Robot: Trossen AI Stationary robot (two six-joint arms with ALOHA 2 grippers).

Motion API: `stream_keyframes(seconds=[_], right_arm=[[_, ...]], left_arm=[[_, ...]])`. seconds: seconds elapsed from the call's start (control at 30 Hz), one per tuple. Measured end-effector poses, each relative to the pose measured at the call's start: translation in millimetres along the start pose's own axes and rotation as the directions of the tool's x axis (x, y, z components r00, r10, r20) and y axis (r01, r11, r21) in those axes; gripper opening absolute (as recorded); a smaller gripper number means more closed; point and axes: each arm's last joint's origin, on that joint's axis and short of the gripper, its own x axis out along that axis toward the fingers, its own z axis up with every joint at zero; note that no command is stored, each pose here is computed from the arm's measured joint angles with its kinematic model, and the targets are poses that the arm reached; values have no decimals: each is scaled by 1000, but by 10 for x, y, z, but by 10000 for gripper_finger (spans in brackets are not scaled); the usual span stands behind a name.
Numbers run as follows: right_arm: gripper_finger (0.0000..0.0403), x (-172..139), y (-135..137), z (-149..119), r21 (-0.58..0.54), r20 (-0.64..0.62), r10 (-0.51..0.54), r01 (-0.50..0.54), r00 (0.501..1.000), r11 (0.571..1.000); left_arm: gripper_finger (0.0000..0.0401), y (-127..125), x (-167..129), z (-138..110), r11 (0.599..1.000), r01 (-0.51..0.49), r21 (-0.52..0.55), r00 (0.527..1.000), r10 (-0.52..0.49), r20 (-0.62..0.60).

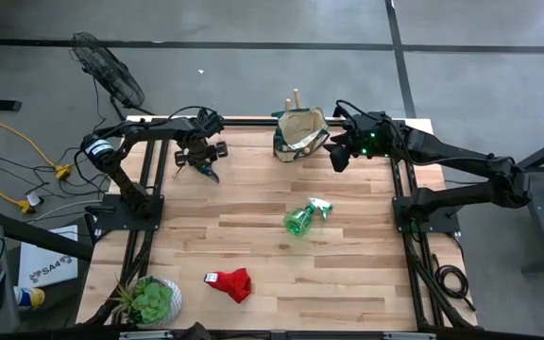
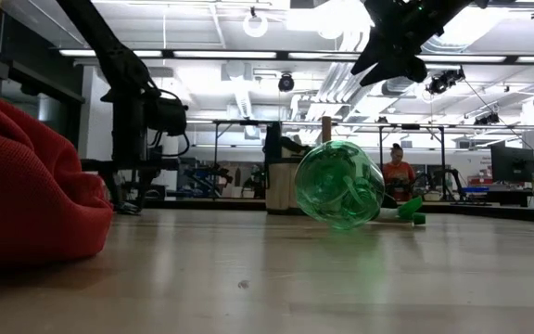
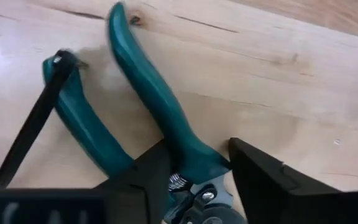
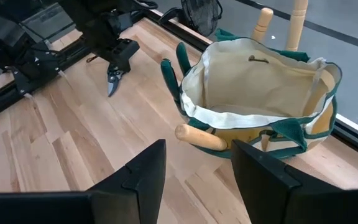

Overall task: Pick & Place Garden tools in Gardening bag
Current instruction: Put the shear scissors into the gardening bag

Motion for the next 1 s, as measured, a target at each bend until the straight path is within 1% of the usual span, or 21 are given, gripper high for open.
stream_keyframes(seconds=[0.17,0.27,0.37,0.47,0.53,0.67,0.73,0.8,0.83,0.93,1.0], right_arm=[[171,0,2,-1,0,-1,1,-1,1000,1000],[171,0,4,-2,-2,-4,8,-8,1000,1000],[171,0,8,-4,-18,-10,23,-23,1000,1000],[171,0,8,-5,-20,-11,23,-23,1000,1000],[171,0,9,-5,-21,-11,24,-25,1000,999],[171,-1,16,-8,-27,-20,48,-49,999,998],[172,-1,16,-8,-27,-21,49,-50,999,998],[172,-1,16,-8,-26,-20,50,-50,999,998],[171,-1,16,-8,-26,-20,50,-50,999,998],[172,-1,16,-7,-28,-20,50,-50,999,998],[172,-1,19,-8,-41,-23,59,-60,998,997]], left_arm=[[91,7,4,-7,999,-3,39,1000,4,-11],[62,-15,9,-43,995,1,98,1000,1,-17],[48,-47,9,-85,985,11,173,1000,-8,-20],[47,-91,10,-146,968,27,248,999,-21,-25],[46,-126,-12,-192,952,59,302,998,-50,-37],[45,-214,-128,-302,895,134,425,991,-117,-67],[45,-266,-212,-369,851,198,486,980,-167,-108],[44,-336,-325,-415,800,267,537,963,-240,-122],[44,-357,-375,-430,778,298,554,953,-272,-131],[44,-400,-477,-498,727,355,587,931,-333,-150],[44,-446,-561,-556,681,424,597,899,-397,-185]])
